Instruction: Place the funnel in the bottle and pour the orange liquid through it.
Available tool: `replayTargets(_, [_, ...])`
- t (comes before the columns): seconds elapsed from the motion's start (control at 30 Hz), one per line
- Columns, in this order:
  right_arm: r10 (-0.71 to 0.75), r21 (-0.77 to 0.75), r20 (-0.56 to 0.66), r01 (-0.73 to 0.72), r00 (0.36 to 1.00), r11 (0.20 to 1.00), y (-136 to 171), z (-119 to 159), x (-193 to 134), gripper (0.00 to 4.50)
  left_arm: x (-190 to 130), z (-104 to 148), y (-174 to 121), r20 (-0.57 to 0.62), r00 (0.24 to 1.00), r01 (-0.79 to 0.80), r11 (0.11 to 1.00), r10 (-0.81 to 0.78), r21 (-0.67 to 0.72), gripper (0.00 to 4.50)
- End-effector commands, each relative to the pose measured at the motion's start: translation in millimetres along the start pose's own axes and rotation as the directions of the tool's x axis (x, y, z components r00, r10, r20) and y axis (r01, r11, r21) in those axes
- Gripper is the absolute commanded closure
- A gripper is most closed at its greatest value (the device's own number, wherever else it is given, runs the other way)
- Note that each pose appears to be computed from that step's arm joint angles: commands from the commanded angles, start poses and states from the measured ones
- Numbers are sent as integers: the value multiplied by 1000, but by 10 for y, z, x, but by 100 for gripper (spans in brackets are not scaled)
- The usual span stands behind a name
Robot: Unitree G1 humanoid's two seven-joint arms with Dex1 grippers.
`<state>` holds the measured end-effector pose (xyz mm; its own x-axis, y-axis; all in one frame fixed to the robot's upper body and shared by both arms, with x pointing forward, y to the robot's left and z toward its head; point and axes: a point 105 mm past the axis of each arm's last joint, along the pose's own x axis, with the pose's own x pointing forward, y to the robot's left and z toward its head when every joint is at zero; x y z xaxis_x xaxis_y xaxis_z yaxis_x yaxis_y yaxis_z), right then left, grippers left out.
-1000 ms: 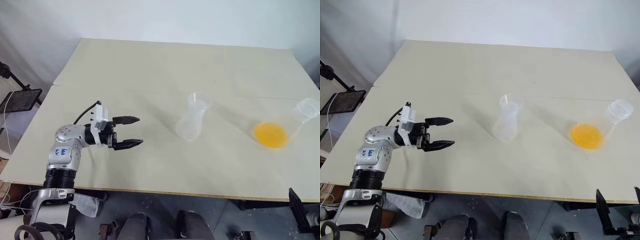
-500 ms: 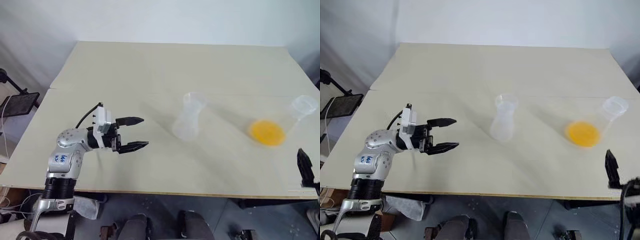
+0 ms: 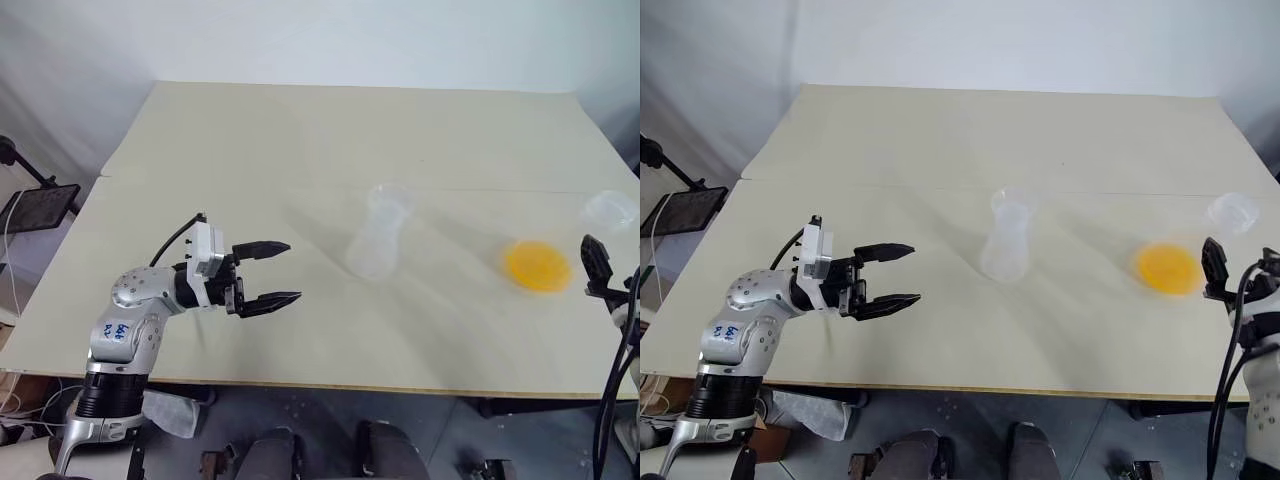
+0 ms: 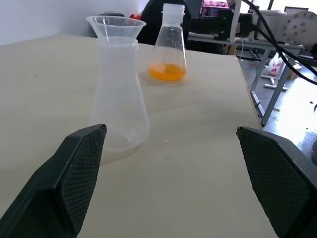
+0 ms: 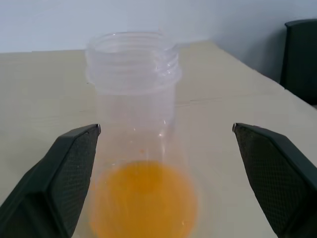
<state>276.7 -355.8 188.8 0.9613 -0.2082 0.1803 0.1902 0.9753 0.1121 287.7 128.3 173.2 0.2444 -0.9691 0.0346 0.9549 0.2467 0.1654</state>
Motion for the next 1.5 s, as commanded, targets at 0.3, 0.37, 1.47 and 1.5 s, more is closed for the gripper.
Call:
replayTargets(0.3, [34,14,-11,-34,999,999,47,96,282,0,40,114,-73,36,999,7,999,-8,36,2])
replayTargets(0.37, [36,9,-6,-36,999,999,46,109,304,18,42,117,-74,38,999,7,999,-8,37,1])
replayTargets(1.47, [566,-591,101,-408,818,696,1727,712,277,193,54,96,-82,45,998,-34,998,32,46,0])
replayTargets(1.5, [569,-600,94,-410,817,687,1752,700,282,193,57,97,-83,46,998,-37,998,34,46,0])
